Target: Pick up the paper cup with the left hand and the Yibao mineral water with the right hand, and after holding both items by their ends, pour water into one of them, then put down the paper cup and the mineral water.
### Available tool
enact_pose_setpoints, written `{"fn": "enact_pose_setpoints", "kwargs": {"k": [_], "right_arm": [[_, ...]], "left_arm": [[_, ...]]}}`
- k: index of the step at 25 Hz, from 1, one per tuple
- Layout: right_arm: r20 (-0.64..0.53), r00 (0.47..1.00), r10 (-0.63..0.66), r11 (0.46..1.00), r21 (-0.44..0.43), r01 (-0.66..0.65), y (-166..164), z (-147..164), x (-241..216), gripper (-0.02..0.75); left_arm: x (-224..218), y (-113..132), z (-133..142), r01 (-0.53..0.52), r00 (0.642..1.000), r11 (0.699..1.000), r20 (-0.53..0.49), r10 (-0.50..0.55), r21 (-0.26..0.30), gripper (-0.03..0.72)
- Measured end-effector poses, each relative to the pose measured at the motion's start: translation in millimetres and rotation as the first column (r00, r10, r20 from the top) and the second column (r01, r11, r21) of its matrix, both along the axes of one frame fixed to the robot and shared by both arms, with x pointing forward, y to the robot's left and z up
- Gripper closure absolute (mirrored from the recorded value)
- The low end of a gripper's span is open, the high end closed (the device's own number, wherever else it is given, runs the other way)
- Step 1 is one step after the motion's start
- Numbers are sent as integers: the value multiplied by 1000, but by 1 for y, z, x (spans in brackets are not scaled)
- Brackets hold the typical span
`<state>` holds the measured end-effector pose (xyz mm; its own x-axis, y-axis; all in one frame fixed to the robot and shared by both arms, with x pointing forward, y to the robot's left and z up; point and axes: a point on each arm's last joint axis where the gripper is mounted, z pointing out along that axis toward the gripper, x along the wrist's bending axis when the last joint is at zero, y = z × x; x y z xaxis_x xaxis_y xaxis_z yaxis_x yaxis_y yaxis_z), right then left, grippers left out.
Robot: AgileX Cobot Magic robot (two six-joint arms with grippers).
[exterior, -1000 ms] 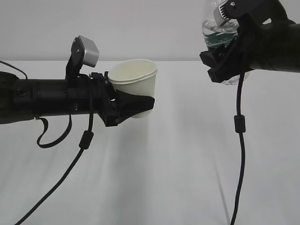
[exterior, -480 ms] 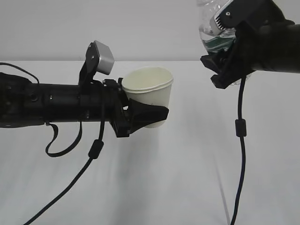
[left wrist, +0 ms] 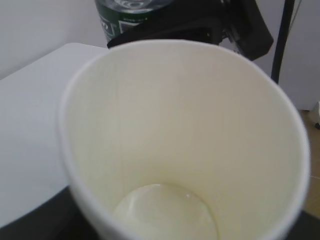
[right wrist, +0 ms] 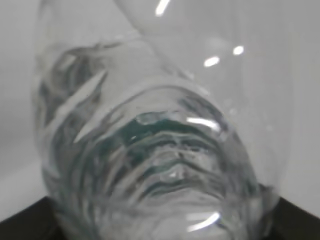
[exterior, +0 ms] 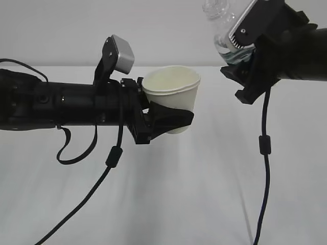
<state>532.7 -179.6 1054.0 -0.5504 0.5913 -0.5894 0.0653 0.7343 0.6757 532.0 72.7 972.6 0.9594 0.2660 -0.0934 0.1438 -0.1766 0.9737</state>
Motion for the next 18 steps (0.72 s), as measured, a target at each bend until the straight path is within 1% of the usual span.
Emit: {"fn": "enact_pose_setpoints", "kwargs": {"k": [3, 6, 11, 18], "right_arm": [[16, 1000, 21, 999, -40, -20, 0, 0, 0, 249], [19, 999, 26, 999, -49, -25, 0, 0, 0, 249], [37, 998, 53, 994, -99, -49, 0, 0, 0, 249], [53, 995, 79, 987, -147, -71, 0, 0, 0, 249]], "left_arm": [[1, 0, 1, 0, 1000, 1000, 0, 0, 7, 225], [1, -1, 0, -2, 1000, 1000, -1, 2, 14, 225], [-2, -4, -1, 5, 1000, 1000, -5, -5, 19, 225], [-7, -11, -1, 28, 1000, 999, -5, -28, 23, 225]]}}
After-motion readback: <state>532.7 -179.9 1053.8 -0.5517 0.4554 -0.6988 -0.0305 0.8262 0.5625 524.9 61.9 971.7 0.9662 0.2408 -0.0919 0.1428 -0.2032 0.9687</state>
